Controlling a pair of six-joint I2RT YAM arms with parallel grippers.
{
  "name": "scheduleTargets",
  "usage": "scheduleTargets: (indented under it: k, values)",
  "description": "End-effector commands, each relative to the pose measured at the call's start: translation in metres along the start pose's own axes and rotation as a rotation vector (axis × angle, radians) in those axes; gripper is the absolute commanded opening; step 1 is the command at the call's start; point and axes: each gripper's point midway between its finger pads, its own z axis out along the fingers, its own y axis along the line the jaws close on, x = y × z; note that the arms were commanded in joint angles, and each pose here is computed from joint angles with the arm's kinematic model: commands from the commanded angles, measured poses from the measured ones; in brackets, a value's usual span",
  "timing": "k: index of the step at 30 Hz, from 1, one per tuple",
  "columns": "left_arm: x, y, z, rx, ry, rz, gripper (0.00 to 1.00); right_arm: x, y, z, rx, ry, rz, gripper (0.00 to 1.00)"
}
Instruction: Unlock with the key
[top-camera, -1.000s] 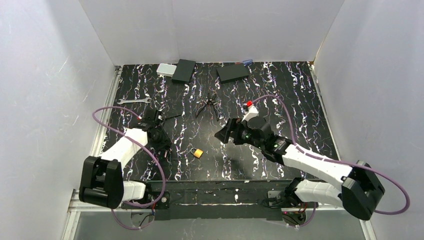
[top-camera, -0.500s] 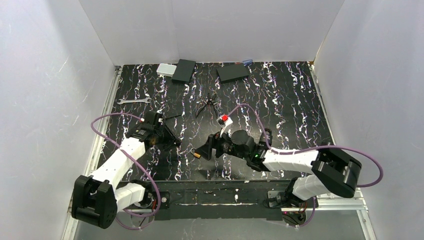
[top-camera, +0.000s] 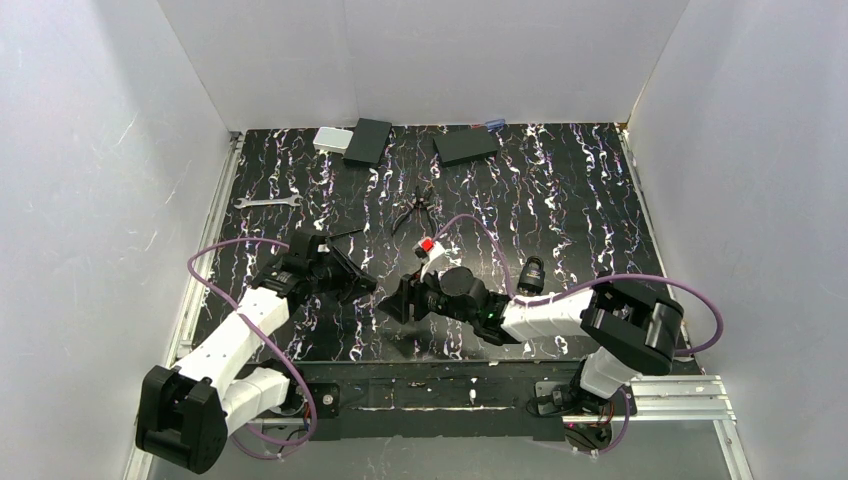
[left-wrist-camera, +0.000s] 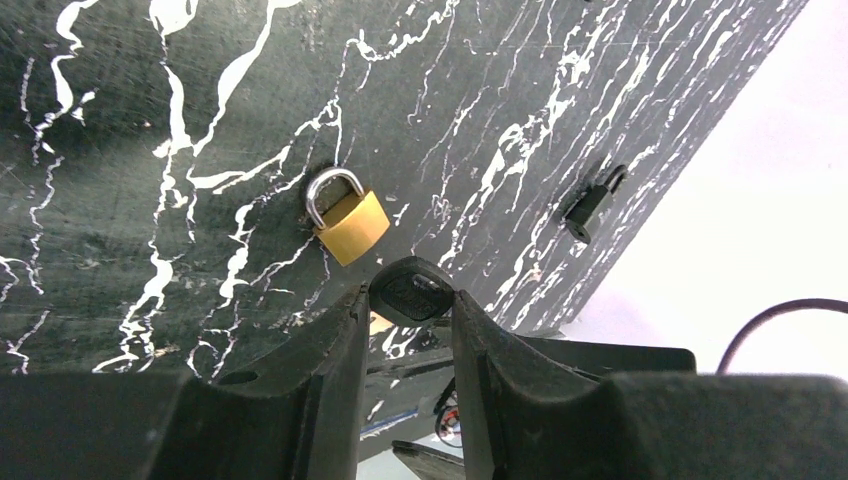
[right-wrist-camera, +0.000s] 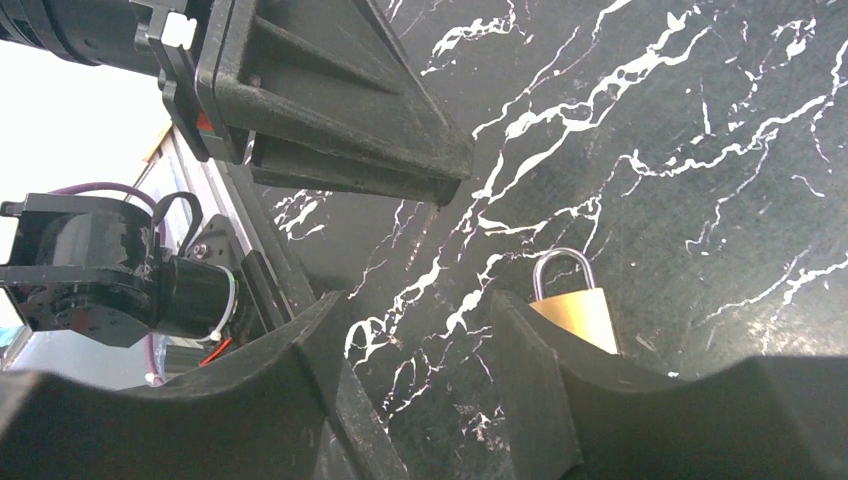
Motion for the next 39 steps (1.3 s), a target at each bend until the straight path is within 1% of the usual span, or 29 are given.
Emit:
scheduleTargets:
  k: [1,8,20,25,34,37,39]
  values:
    - [0.005,-0.010,-0.006,0.055,0.016,-0.020,0.03,-0.028,0.017,0.014,-0.036,-0.091,-0.033,0.59]
    - [0.007,-0.014,-0.009,0.079,0.016,-0.035,0.02,-0.024,0.023,0.023,-0.036,-0.081,-0.040,0.52]
    - [0.008,-0.014,-0.012,0.096,0.012,-0.040,0.02,-0.019,0.018,0.038,-0.001,-0.058,-0.053,0.36]
    - [0.007,-0.015,-0.014,0.105,0.003,-0.041,0.01,-0.016,0.016,0.041,0.011,-0.048,-0.052,0.35]
    - [0.007,-0.015,-0.015,0.112,-0.004,-0.042,0.01,-0.014,0.015,0.046,0.020,-0.041,-0.055,0.27]
    - [0.007,-0.013,-0.014,0.108,-0.006,-0.045,0.01,-0.013,0.017,0.048,0.009,-0.031,-0.056,0.22]
    - [0.008,-0.013,-0.014,0.110,-0.006,-0.044,0.01,-0.011,0.018,0.050,0.003,-0.020,-0.057,0.15]
